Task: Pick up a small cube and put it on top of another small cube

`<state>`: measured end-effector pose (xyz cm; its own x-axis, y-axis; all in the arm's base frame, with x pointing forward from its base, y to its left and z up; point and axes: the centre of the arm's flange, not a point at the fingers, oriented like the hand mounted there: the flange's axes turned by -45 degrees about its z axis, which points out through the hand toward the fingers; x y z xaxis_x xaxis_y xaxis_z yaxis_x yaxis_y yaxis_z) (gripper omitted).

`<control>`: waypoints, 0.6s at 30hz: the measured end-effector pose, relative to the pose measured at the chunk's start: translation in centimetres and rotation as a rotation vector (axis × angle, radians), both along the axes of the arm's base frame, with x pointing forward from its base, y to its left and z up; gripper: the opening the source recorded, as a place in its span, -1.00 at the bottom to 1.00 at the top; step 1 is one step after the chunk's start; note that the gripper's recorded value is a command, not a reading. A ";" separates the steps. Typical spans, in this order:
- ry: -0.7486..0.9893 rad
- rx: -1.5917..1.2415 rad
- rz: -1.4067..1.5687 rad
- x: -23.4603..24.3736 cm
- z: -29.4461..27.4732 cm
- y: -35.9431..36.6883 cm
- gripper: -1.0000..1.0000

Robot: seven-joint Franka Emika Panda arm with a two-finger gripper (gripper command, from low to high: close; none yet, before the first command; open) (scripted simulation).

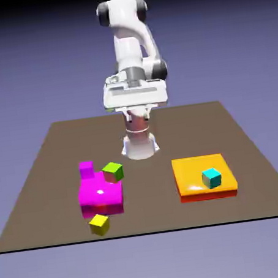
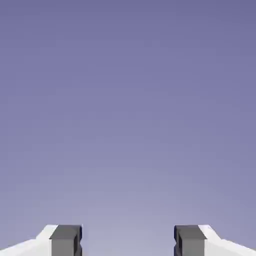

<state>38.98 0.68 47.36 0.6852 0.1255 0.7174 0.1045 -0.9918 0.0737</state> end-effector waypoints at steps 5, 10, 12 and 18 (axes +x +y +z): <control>-0.043 -0.173 0.240 -0.4 6.1 0.0 0.00; -0.083 -0.342 0.450 -1.3 11.3 -1.8 0.00; -0.096 -0.406 0.528 -1.6 13.0 -3.0 0.00; -0.114 -0.580 0.745 -2.0 16.0 -8.0 0.00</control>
